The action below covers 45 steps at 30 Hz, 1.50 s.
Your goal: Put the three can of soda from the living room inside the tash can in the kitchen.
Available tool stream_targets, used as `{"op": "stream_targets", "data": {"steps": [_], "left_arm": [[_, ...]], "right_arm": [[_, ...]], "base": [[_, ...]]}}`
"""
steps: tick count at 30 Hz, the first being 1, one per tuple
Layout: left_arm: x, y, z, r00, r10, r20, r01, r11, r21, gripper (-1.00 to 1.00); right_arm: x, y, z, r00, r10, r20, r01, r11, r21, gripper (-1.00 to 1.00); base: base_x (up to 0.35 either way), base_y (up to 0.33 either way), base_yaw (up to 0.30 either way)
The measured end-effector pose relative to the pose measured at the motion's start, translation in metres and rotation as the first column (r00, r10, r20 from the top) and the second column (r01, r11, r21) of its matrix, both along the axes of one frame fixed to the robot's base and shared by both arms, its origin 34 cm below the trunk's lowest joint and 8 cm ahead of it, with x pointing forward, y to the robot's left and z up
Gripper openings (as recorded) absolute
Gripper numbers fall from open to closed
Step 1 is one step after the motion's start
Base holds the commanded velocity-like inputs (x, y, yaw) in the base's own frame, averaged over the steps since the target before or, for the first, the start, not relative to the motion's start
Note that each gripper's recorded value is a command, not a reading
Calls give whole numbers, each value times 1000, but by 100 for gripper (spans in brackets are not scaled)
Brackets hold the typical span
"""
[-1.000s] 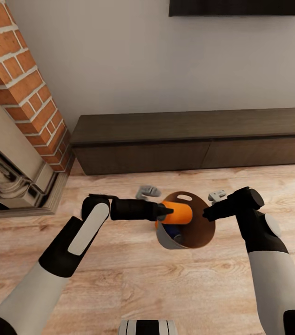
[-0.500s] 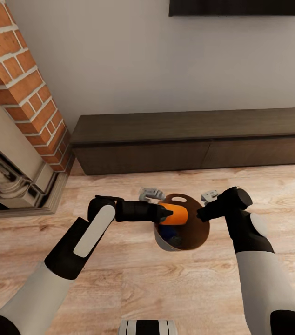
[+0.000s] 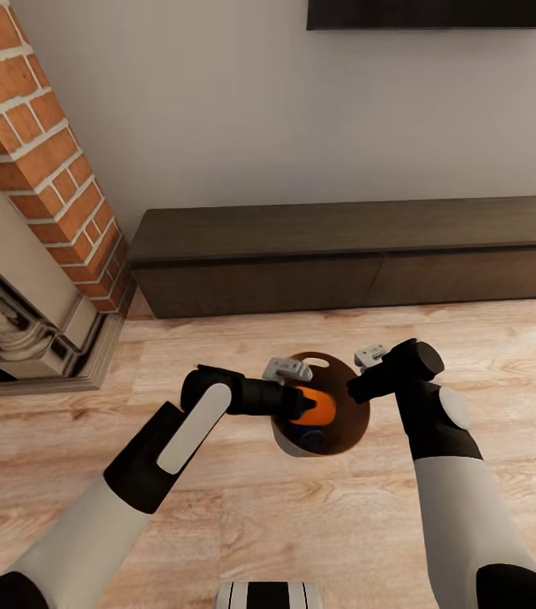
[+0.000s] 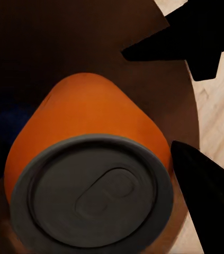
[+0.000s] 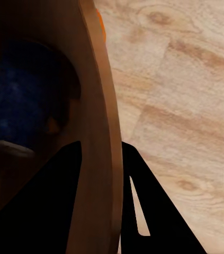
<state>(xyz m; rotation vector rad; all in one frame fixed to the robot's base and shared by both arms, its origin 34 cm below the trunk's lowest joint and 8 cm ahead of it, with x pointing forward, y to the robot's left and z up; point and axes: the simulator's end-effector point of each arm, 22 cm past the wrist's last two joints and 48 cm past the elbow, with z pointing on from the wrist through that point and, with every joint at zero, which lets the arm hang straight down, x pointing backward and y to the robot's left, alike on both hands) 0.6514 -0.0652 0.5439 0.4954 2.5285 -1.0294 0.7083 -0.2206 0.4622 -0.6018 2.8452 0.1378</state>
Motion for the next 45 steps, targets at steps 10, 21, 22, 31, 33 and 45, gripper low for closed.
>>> {"op": "stream_targets", "data": {"steps": [10, 21, 22, 31, 33, 45], "left_arm": [[1, 0, -14, 1000, 13, -5, -12, 999, 52, -100], [-19, -4, -59, 998, -6, -65, 15, 991, 131, -100], [-24, -6, -69, 997, -6, -80, 17, 990, 139, -100], [-25, -10, -72, 997, 0, -75, 11, 991, 137, 100], [-27, -11, -74, 997, 1, -83, 11, 991, 134, 100], [-30, -9, -81, 995, 3, -102, 12, 990, 143, 100]], "right_arm": [[5, 2, 5, 999, 44, 25, -43, 998, -51, -100], [-17, 12, -22, 995, 68, -71, -73, 994, -78, -100], [-21, 15, -27, 993, 73, -89, -80, 994, -80, -100], [-8, 34, -5, 999, 47, -24, -47, 999, -2, -100], [-7, 34, -3, 999, 46, -18, -46, 999, -3, -100], [-9, 36, -6, 998, 48, -28, -48, 999, 7, -100]], "base": [[0, 0, 0], [0, 0, 0], [0, 0, 0], [0, 0, 0], [0, 0, 0], [0, 0, 0]]}}
